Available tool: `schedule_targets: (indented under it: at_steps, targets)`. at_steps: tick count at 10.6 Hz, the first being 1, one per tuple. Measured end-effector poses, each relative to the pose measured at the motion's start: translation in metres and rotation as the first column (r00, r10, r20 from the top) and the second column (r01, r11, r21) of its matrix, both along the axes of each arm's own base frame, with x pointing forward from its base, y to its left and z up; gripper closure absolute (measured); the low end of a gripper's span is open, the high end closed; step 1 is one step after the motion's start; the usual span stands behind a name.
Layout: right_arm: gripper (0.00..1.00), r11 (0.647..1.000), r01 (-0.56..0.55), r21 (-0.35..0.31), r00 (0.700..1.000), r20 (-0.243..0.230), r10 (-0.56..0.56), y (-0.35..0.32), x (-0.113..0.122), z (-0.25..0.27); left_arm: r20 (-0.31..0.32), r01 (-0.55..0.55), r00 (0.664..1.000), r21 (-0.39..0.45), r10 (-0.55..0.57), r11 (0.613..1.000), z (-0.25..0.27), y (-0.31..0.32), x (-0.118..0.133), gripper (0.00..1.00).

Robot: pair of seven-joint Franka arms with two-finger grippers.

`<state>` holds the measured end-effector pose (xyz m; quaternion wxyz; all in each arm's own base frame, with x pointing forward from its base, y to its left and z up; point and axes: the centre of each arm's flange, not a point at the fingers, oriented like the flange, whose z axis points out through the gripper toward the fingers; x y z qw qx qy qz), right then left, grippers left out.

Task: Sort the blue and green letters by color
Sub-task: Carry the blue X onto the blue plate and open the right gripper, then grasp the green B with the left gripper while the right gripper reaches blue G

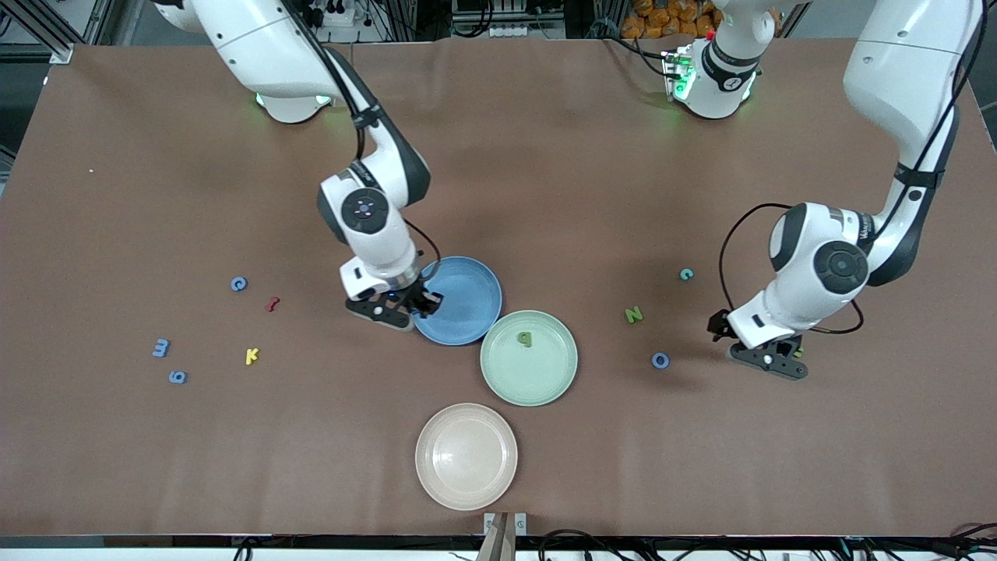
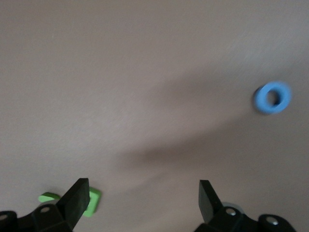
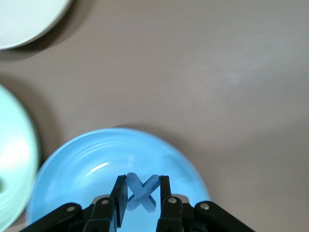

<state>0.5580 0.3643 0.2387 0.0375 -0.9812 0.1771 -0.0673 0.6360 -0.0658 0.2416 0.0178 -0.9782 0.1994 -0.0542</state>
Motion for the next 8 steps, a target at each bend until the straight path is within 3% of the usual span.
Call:
schedule_targets:
  at_steps: [1,4,6,8]
  targets:
    - [0.66,1.0,-0.002,0.01,1.0,0.007,0.002,0.024,-0.005,-0.001,0.002,0.044,0.999,0.0,-0.044,0.999,-0.011,0.022,-0.006,0.0]
    - [0.29,1.0,-0.02,0.014,1.0,0.002,0.02,0.062,-0.026,-0.003,0.0,0.144,0.99,0.062,-0.144,0.988,-0.026,0.062,-0.013,0.0]
    - [0.01,0.999,-0.03,-0.042,0.998,-0.057,0.027,0.051,-0.023,-0.005,-0.001,0.156,0.988,0.08,-0.156,0.985,-0.031,0.076,-0.014,0.0]
    - [0.0,0.995,-0.046,-0.089,0.993,-0.11,0.036,0.017,-0.004,0.003,0.01,0.15,0.989,0.067,-0.151,0.986,-0.041,0.082,-0.014,0.0]
